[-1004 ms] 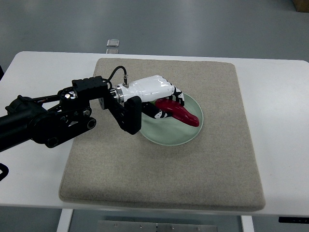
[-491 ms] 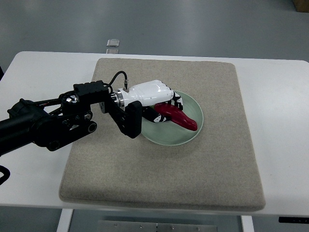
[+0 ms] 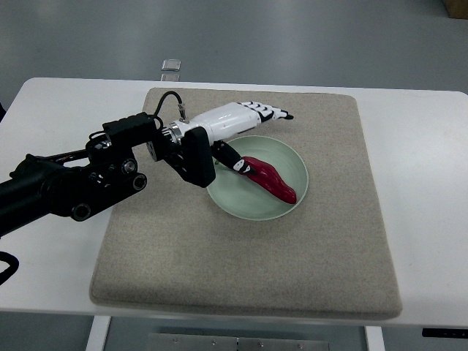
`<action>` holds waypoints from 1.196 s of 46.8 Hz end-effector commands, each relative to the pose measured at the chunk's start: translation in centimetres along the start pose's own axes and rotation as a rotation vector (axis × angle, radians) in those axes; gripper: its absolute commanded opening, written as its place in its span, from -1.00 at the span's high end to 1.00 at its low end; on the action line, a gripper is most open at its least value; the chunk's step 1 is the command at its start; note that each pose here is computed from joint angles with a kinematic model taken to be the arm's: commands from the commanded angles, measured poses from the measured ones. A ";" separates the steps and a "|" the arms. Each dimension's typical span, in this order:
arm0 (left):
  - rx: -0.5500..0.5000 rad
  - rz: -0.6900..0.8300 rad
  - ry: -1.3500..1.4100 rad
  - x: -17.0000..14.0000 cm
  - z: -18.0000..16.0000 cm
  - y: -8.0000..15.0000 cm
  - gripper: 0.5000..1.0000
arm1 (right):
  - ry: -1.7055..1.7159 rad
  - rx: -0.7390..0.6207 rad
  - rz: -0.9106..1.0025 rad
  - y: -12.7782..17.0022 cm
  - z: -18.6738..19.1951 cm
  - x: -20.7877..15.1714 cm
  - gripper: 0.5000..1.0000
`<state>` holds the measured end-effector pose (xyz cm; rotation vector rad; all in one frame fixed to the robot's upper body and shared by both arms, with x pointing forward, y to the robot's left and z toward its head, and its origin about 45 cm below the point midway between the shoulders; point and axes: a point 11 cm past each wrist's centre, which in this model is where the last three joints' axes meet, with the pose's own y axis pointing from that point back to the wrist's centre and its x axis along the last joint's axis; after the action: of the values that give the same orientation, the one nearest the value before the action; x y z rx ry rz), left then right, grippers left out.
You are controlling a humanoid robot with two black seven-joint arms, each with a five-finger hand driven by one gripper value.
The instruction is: Place red pepper on plate with left hand
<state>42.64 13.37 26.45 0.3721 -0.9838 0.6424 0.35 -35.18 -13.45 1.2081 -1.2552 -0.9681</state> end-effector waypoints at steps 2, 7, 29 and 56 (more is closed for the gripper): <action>0.044 0.201 0.254 2.9 -1.0 0.4 -0.97 | 0.001 0.000 -0.001 0.0 0.0 0.0 -0.71; 0.115 0.359 0.474 4.5 -3.0 1.2 -0.97 | -0.001 0.000 0.000 0.0 0.0 0.0 -0.71; 0.365 0.861 1.180 6.9 -11.4 5.9 -0.97 | 0.001 0.000 -0.001 0.0 0.0 0.0 -0.71; 0.286 0.997 1.497 7.6 -13.8 7.9 -0.99 | 0.001 0.000 -0.001 0.0 0.0 0.0 -0.71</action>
<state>49.44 29.71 25.94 -0.4051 0.4536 1.6197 0.36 -35.18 -13.45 1.2083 -1.2551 -0.9680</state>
